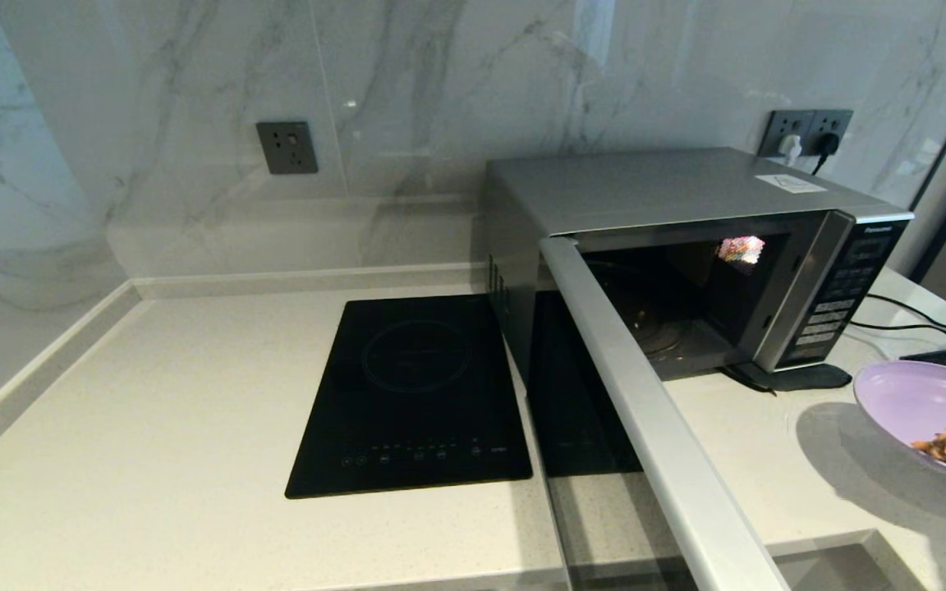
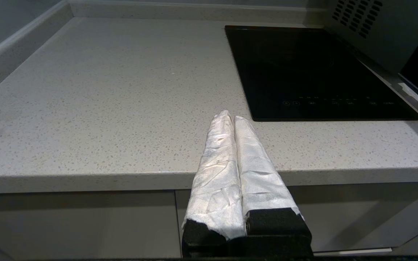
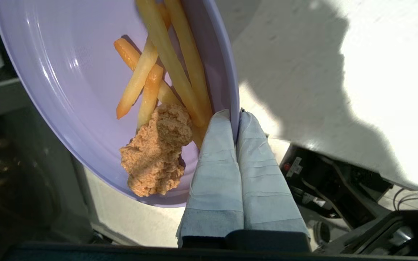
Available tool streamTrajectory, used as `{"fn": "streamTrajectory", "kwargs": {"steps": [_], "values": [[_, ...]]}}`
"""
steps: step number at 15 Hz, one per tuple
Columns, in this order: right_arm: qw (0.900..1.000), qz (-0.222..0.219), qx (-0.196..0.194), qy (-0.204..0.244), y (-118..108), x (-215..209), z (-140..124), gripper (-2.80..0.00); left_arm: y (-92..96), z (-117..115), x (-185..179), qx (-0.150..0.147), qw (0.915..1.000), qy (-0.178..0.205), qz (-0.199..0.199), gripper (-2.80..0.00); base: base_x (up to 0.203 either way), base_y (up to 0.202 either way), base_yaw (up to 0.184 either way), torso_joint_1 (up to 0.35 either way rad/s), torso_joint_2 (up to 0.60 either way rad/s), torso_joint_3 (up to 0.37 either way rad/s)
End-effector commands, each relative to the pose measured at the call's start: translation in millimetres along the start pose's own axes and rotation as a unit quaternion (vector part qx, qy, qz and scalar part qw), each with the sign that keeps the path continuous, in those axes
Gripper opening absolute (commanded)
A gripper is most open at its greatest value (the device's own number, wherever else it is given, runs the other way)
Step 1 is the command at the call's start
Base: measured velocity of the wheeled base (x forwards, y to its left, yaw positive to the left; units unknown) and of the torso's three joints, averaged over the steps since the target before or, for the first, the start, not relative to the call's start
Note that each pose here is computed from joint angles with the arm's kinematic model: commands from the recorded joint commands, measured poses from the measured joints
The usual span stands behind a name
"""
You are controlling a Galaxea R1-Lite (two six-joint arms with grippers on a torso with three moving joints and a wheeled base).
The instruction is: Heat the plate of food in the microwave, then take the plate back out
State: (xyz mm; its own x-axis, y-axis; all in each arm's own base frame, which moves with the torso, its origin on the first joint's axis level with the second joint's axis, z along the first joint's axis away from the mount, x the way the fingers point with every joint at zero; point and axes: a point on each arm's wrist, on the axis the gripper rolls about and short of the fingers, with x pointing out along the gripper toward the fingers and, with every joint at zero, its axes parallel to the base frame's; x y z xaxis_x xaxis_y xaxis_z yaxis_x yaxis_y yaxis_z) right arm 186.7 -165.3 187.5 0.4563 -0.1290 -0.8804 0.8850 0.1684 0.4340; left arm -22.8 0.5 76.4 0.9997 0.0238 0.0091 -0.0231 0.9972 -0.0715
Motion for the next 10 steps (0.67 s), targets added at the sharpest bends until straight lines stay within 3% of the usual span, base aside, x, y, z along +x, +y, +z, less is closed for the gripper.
{"fn": "streamTrajectory", "kwargs": {"steps": [1, 10], "values": [[0.999, -0.022, 0.024, 0.020, -14.4, 23.6, 19.6, -2.80, 0.0, 0.0, 0.1, 0.000, 1.0000, 0.001, 0.000, -2.80, 0.000, 0.000, 0.000, 0.000, 0.00, 0.000], [0.998, -0.038, 0.050, 0.029, -33.7, 82.2, 56.0, -2.80, 0.0, 0.0, 0.1, 0.000, 1.0000, 0.001, 0.000, -2.80, 0.000, 0.000, 0.000, 0.000, 0.00, 0.000]]}}
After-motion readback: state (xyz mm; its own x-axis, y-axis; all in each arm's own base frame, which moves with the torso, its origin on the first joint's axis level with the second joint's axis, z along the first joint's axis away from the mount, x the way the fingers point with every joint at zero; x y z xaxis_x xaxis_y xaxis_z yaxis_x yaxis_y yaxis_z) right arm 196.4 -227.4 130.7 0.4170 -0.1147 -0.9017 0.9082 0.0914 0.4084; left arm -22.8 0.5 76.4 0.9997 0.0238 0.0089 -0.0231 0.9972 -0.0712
